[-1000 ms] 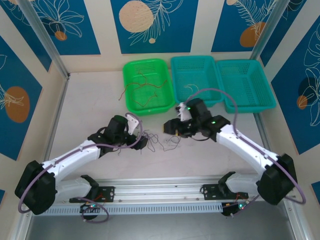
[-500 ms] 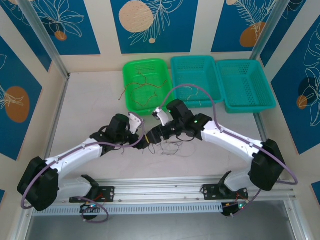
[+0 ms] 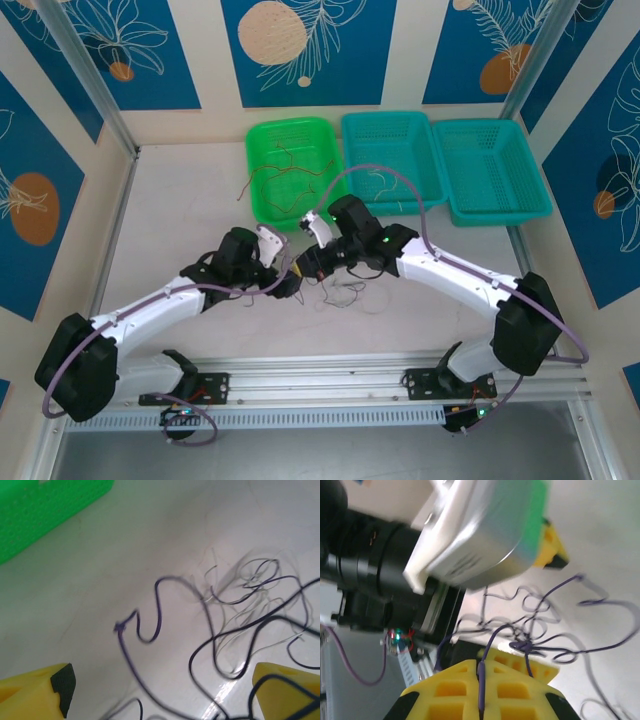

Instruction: Untangle the cables

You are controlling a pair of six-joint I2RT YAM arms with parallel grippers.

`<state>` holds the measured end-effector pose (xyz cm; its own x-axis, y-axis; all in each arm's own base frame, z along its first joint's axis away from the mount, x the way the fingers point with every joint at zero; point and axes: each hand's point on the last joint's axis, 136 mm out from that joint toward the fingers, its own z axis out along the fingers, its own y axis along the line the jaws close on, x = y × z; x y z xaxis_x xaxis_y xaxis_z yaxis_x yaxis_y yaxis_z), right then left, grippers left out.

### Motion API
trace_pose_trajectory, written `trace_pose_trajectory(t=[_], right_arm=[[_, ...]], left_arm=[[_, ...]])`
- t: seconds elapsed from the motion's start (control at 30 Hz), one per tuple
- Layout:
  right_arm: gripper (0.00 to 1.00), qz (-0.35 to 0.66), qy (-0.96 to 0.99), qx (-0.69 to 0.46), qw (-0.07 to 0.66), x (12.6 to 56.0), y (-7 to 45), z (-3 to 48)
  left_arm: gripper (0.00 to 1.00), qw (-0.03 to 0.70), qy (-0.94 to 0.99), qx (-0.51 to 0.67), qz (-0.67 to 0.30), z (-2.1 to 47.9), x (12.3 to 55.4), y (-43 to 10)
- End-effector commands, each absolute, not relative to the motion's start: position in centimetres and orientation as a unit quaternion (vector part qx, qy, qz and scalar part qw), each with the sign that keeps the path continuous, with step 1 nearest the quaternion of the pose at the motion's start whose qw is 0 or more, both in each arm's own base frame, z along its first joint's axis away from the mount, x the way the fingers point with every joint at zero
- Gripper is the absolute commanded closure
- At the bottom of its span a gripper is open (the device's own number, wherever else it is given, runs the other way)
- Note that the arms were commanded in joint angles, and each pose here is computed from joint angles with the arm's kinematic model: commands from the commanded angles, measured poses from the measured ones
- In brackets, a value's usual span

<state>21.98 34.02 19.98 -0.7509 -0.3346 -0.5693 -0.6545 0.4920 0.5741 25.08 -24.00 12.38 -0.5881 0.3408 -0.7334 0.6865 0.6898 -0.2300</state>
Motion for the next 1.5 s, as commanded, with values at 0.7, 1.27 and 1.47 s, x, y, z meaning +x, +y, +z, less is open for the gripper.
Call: trace_pose_trajectory(t=[0.7, 1.27, 1.47], right_arm=[[0.77, 0.373, 0.893, -0.197, 0.157, 23.6, 32.2, 14.5], [0.31, 0.179, 0.959, 0.119, 0.187, 22.6, 12.6, 11.0], [0.22, 0.2, 0.964, 0.142, 0.107, 20.7, 13.5, 6.0]], left_arm=[[0.0, 0.529, 0.691, 0.364, -0.333, 22.5, 21.4, -24.4], [0.04, 0.413, 0.749, 0.414, -0.312, 15.7, 21.1, -32.0], [0.03, 0.385, 0.788, 0.353, -0.328, 13.8, 22.4, -35.5]])
